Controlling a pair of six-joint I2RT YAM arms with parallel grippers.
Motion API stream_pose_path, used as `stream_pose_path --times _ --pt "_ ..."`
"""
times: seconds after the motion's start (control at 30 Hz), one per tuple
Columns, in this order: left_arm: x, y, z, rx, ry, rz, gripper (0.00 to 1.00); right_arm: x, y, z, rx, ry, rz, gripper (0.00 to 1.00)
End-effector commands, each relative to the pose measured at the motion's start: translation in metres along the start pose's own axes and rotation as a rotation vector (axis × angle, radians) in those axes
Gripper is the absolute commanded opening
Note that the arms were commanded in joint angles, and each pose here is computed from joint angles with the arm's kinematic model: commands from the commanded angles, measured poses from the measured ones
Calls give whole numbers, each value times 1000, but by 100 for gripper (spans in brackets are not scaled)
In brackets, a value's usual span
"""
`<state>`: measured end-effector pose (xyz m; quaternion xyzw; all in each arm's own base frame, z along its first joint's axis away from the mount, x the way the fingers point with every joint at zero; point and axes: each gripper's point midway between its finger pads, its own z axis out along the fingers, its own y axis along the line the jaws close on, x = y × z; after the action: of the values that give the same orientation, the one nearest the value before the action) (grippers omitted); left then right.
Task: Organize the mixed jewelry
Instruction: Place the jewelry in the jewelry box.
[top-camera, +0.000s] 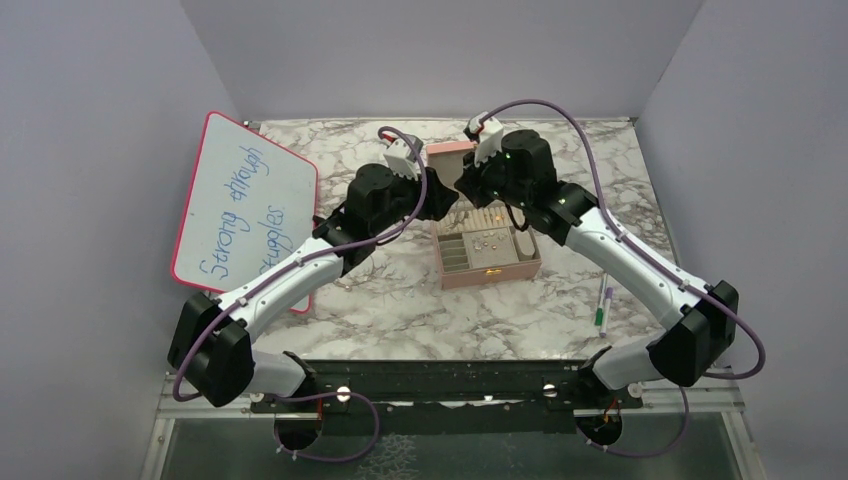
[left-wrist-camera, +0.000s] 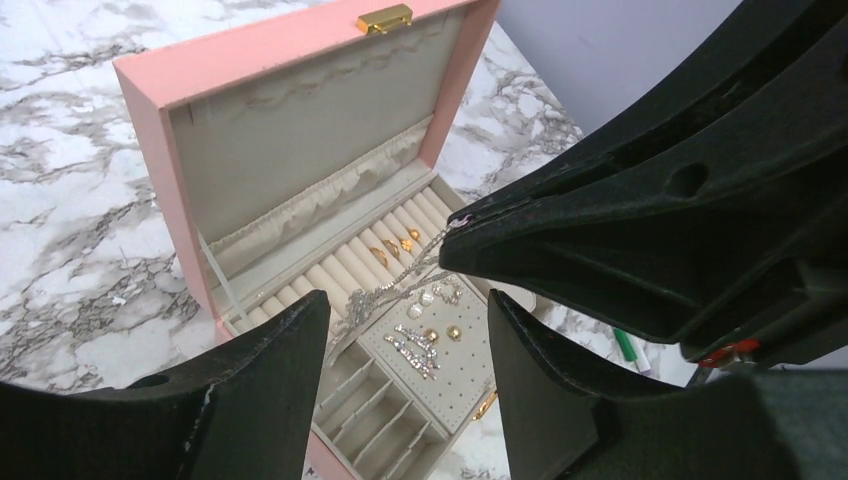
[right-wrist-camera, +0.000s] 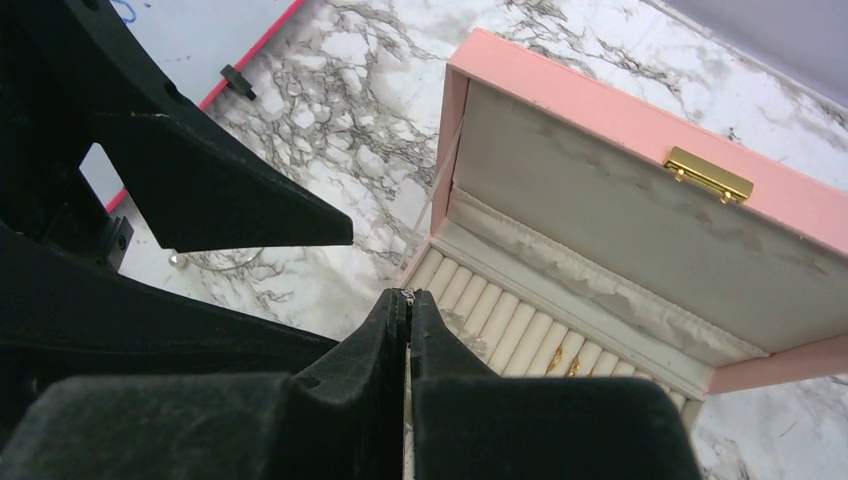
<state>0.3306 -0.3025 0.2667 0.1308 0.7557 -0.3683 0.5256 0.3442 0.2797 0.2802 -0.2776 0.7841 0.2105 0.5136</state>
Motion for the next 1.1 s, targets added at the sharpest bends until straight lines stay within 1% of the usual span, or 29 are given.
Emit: stream_pose_path --times 0.0,0.13,0.3,0.37,0.43,0.53,0.6,0.7,0.83,0.97,1.07 --pt "-13 1 6 7 -71 23 60 -2 2 5 -38 21 -94 5" --pt "-14 6 16 -12 -82 27 60 -1 -5 12 -9 26 -130 5" --pt "-15 21 25 -89 -96 3 54 -4 -13 25 23 25 -173 5" --pt "-17 30 25 -142 -111 -13 51 -6 -15 30 31 22 -192 5" --pt "-20 44 22 -229 -132 -41 48 -9 -19 36 46 16 -208 5" --pt "-26 62 14 -336 -173 -69 47 -14 -23 43 66 1 -224 5" --pt "-29 66 11 -353 -189 -72 48 -17 -26 48 81 -11 -231 4" --pt "-27 65 14 -332 -174 -64 49 -23 -32 52 116 -35 -232 4" --pt "-19 63 23 -276 -140 -76 49 -32 -32 53 122 -76 -232 4" --pt "-13 53 33 -160 -116 -66 48 -38 -32 49 123 -96 -232 3" --pt "-6 39 41 -54 -80 -16 46 -41 -30 46 101 -105 -222 3"
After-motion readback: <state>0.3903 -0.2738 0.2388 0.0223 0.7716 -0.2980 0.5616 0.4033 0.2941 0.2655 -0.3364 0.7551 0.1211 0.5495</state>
